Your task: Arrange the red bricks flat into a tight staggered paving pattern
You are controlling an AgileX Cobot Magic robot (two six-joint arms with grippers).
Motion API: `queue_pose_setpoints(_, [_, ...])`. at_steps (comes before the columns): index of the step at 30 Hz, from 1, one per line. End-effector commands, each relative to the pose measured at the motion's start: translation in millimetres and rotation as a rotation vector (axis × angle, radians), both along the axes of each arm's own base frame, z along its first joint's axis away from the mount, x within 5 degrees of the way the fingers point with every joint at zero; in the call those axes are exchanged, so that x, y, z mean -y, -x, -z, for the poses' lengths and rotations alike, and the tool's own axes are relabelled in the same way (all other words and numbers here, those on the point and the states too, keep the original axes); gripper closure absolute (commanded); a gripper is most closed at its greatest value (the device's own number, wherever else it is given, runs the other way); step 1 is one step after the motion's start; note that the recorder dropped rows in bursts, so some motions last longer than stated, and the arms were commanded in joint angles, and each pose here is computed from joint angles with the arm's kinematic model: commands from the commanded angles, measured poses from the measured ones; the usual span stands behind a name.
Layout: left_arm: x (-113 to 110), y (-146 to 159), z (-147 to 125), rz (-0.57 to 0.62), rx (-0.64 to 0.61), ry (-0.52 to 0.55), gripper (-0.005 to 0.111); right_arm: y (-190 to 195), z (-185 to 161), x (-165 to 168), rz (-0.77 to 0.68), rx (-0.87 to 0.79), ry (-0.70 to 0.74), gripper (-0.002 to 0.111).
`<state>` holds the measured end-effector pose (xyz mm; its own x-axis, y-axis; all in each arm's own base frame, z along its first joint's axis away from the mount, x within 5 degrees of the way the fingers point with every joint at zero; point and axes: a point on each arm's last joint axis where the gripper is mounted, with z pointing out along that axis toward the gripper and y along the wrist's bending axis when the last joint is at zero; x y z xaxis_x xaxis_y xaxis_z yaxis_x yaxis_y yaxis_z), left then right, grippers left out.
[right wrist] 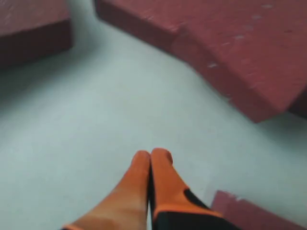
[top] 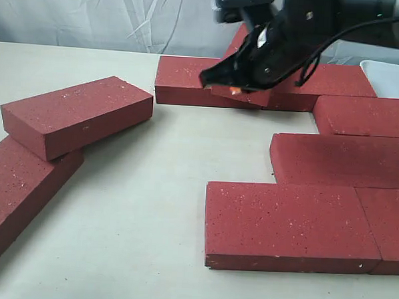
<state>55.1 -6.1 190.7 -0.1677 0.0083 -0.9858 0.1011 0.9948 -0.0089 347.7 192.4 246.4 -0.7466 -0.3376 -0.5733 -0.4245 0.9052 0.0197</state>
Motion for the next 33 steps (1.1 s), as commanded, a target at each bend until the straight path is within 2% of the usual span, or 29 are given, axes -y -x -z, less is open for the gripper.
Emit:
queue_pose_setpoints(1, [-0.3,0.0,-0.9,-0.005,0.017,0.003,0.107,-30.1,-3.3,41.1,0.143,0.096,-0.089,0.109])
queue_pose_setpoints(6, [-0.3,0.0,-0.9,-0.005,0.017,0.003,0.107,-54.9,21.4,62.1,0.213,0.13,-0.107,0.109])
queue_pose_setpoints(11, [-0.3,0.0,-0.9,-0.005,0.017,0.003,0.107,-70.7,38.8,63.7,0.226,0.202,-0.138,0.109])
queue_pose_setpoints(21, [-0.4,0.0,-0.9,-0.005,0.017,-0.001,0.107,-88.5,44.2,56.7,0.131,0.428,-0.145,0.109])
queue_pose_setpoints(33, [-0.4,0.0,-0.9,-0.005,0.017,-0.001,0.107,-95.6,81.9,55.3,0.144,0.219,-0.049,0.109])
